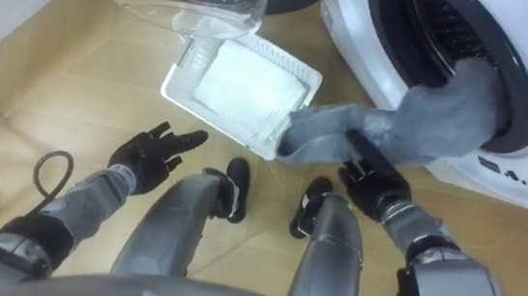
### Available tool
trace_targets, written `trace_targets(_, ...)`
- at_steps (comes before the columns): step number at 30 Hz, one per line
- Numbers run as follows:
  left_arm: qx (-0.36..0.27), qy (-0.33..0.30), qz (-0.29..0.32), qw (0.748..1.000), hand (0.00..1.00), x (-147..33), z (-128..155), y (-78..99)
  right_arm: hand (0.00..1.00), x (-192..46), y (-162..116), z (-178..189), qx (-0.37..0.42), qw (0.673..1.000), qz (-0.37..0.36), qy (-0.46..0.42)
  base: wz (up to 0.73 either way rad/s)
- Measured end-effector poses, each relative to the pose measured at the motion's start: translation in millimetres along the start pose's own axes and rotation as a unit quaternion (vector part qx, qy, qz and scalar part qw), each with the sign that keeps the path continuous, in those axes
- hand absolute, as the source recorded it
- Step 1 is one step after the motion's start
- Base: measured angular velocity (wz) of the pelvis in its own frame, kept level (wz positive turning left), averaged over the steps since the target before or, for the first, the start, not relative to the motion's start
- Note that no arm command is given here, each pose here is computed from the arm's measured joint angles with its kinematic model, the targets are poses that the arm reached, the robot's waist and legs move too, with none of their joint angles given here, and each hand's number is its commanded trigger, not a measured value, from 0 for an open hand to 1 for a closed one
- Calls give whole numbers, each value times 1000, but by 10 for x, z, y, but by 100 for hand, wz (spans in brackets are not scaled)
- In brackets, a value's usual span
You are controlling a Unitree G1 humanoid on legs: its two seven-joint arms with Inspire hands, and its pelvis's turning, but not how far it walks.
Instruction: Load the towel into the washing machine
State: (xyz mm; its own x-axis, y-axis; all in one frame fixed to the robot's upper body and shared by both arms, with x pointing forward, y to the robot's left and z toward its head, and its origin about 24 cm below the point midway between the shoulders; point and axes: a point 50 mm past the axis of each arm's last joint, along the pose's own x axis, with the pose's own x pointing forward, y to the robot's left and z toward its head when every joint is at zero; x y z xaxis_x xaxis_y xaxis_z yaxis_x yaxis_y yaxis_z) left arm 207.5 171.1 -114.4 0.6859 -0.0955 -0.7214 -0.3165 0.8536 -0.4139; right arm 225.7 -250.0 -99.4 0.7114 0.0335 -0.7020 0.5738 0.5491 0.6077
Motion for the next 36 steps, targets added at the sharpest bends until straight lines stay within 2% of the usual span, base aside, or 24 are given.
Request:
trace_targets(5,9,-25,5,1000,0,-51,108,8,100,14,254,335,32,998,30,-38,1)
trace_targets(12,11,-38,48,998,0,-140,150,163,100,-47,657,867,124,983,72,-110,1)
trace_targets(14,3,-44,58,997,0,-164,157,187,100,-58,756,953,135,982,74,-114,5)
trace_targets(19,4,-55,57,997,0,-161,215,126,100,-50,789,985,146,982,42,-109,12)
trace_targets(21,3,-57,63,996,0,-156,228,116,0,-55,817,1015,158,981,37,-111,13)
trace_targets(30,43,-73,71,994,0,-136,306,72,0,-75,907,1108,195,974,-17,-110,2)
trace_targets(36,40,-77,73,993,0,-121,300,18,0,-89,926,1141,227,966,-64,-106,0)
